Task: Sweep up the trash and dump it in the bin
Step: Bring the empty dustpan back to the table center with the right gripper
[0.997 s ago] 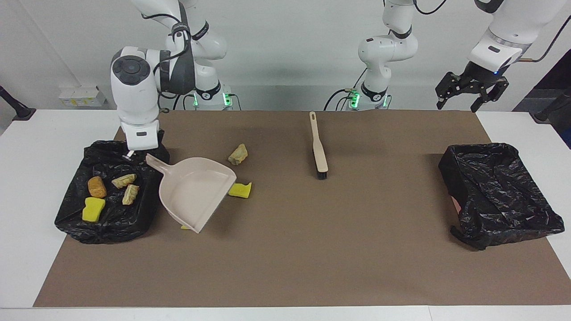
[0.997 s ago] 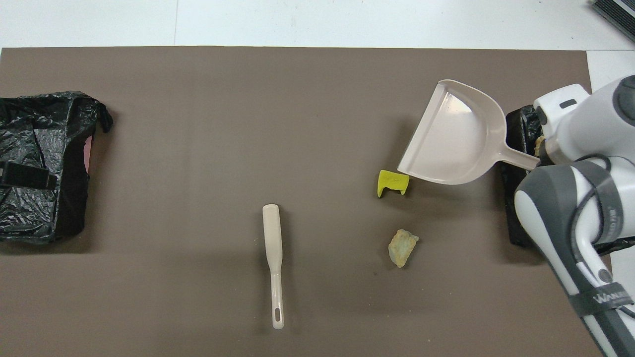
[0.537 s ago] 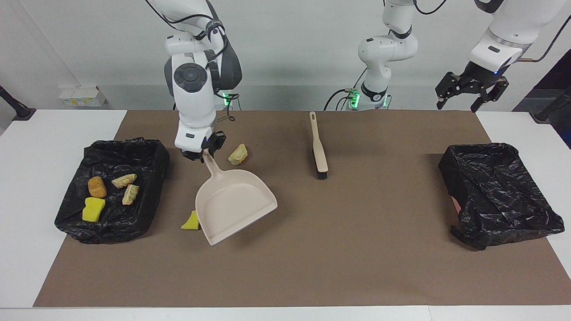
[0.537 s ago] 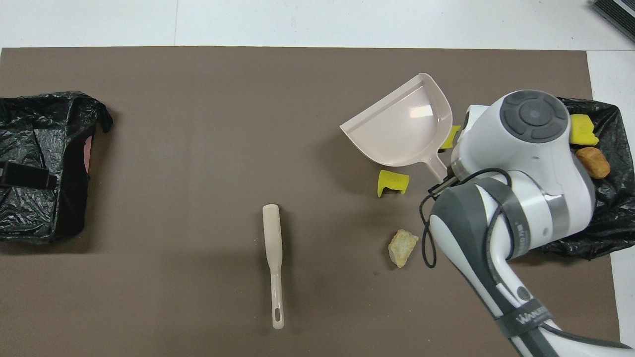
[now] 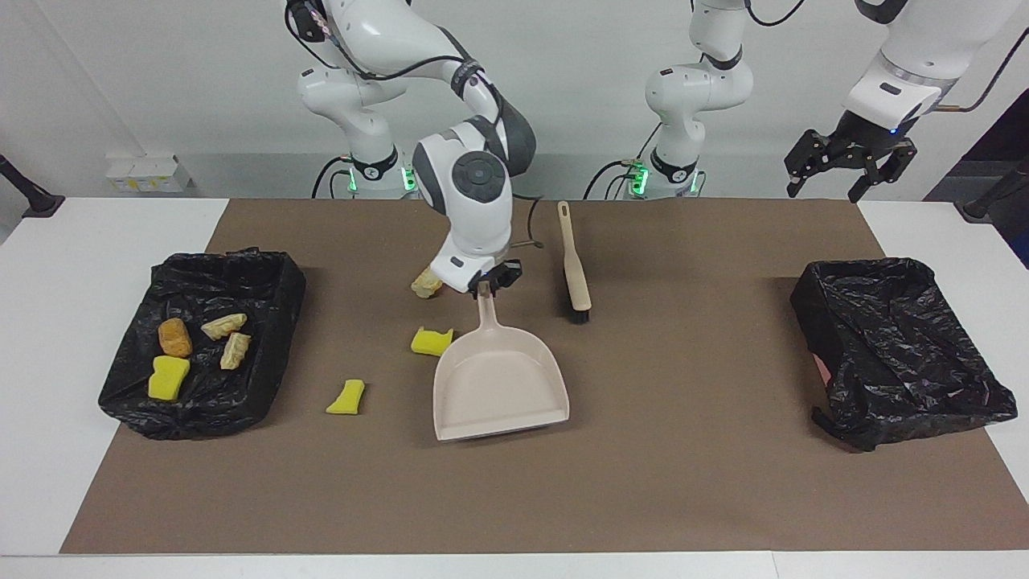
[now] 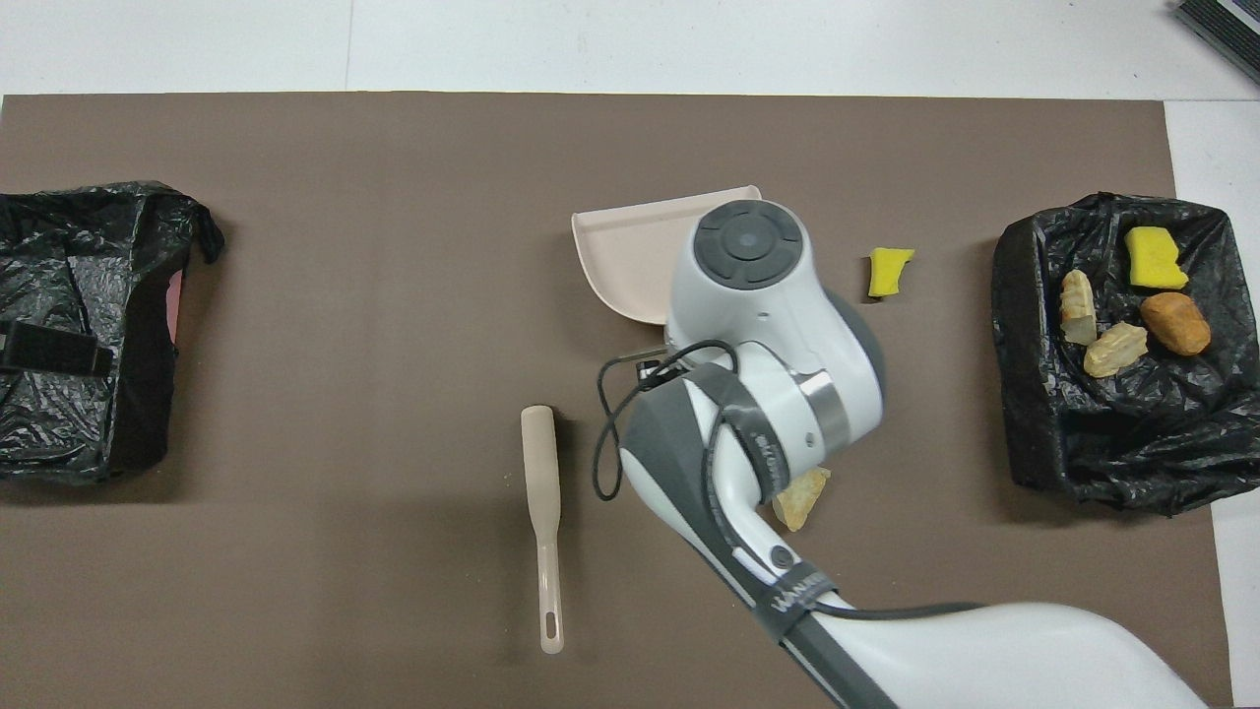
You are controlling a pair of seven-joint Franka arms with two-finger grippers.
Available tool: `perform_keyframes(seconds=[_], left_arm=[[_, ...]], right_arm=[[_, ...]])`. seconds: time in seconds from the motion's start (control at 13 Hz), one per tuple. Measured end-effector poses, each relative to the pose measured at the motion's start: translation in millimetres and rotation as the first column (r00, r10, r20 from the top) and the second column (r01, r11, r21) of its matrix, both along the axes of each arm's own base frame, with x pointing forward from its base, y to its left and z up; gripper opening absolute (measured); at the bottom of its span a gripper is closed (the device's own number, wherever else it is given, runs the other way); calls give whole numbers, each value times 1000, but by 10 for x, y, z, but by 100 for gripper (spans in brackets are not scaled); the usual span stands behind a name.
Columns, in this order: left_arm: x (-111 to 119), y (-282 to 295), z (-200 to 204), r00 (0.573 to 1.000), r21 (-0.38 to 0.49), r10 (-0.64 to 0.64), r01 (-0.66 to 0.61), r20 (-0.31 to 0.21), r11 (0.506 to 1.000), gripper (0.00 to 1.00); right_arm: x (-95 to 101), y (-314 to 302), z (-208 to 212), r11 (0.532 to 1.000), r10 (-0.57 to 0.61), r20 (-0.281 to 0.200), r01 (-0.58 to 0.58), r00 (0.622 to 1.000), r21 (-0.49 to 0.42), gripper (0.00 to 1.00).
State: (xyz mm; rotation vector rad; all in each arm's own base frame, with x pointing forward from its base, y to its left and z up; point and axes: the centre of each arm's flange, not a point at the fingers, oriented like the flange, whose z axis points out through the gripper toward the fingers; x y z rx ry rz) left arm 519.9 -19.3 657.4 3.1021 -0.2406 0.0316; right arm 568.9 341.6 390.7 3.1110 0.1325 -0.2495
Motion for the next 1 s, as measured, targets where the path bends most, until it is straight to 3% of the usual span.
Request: perform_keyframes(seconds=[0.38, 0.54, 0.84, 1.0], left_arm=[[0, 0, 0, 1000, 0, 0, 0, 0, 1000, 100], [0, 0, 0, 1000, 0, 0, 0, 0, 1000, 100], [0, 0, 0, 1000, 0, 0, 0, 0, 1000, 100], [0, 0, 0, 1000, 0, 0, 0, 0, 1000, 100]], right_arm=[[293, 296, -382, 999, -45, 0, 45, 999, 7, 32], [334, 327, -334, 998, -48, 38, 47, 998, 34, 51], [143, 513, -247, 1000, -10, 30, 9, 999, 28, 99], [-6, 576, -132, 1000, 7, 19, -7, 1000, 28, 100]])
